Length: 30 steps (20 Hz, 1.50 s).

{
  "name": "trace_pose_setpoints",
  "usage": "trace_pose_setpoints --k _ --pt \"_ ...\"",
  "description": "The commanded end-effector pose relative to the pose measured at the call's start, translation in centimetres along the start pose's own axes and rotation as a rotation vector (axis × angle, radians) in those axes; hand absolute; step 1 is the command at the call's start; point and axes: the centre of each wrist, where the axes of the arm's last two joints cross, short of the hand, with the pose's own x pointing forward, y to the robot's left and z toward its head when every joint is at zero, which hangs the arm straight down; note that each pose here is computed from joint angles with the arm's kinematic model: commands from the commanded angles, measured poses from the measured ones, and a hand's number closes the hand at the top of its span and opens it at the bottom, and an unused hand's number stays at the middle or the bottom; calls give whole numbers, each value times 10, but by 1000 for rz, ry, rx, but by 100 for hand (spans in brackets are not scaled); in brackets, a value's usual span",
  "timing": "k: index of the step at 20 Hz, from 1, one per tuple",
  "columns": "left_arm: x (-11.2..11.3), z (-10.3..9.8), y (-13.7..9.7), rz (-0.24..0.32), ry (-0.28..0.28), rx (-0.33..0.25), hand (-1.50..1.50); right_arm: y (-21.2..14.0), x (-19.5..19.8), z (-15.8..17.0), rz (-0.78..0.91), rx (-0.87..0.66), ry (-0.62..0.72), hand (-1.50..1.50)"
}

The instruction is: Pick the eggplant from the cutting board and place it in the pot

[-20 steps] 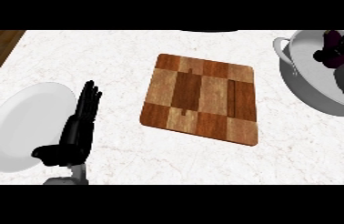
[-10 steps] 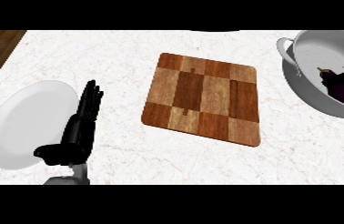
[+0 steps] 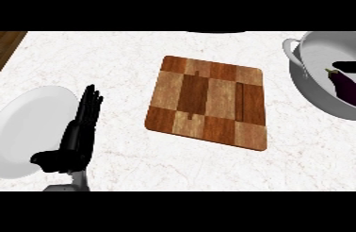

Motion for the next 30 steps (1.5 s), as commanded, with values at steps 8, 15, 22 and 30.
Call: trace_pose_setpoints --k 8,15,22,30 --pt "11 -4 -14 0 10 11 0 -27 -72 -11 -389 -191 14 -150" --pt "8 -8 -6 -2 10 3 0 -62 -113 -22 -439 -246 -34 -150" --pt "-6 1 -13 -17 15 7 0 -69 -135 -20 -439 -233 -66 -150" --pt "-6 7 -14 -2 -3 11 0 -121 -172 -29 -502 -360 -14 -150"
